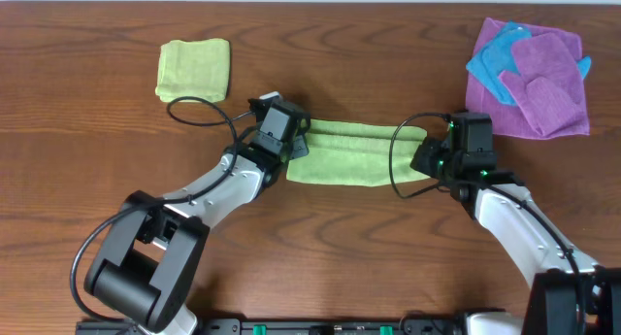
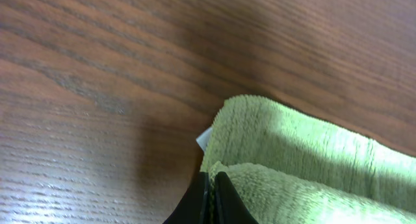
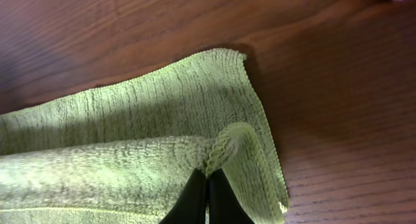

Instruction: Fold the cloth

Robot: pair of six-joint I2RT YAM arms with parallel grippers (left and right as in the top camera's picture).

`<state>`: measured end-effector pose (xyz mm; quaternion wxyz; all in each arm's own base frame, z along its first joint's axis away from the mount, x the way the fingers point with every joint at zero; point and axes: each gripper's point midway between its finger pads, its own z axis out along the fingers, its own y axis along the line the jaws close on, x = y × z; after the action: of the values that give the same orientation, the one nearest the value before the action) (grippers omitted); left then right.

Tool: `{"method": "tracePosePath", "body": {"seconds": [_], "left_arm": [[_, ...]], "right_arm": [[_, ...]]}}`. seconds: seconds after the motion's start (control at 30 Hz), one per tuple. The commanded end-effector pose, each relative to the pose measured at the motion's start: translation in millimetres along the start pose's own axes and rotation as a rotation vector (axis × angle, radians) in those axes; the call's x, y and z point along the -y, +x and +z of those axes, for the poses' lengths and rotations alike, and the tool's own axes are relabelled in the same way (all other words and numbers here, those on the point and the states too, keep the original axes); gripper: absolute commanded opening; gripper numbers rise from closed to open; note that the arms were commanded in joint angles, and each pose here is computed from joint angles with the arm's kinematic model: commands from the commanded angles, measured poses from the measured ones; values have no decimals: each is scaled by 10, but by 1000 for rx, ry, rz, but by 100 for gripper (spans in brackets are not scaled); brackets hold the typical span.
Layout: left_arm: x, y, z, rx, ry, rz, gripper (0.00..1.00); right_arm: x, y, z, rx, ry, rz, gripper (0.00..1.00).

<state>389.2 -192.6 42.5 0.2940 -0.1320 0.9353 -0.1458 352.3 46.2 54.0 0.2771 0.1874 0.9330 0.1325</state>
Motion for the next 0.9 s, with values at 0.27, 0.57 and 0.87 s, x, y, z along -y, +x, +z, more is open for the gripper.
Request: {"method": "tracePosePath", "body": {"seconds": [0.27, 0.57, 0.87], "left_arm": [[50, -46, 55, 0, 23, 13, 98], [298, 102, 14, -102, 154, 13, 95], [316, 140, 7, -122, 165, 12, 95]], "right_arm": [[3, -81, -14, 29, 27, -19, 98], [101, 242, -39, -109, 56, -7, 71], [119, 235, 3, -108, 58, -115, 45]]}}
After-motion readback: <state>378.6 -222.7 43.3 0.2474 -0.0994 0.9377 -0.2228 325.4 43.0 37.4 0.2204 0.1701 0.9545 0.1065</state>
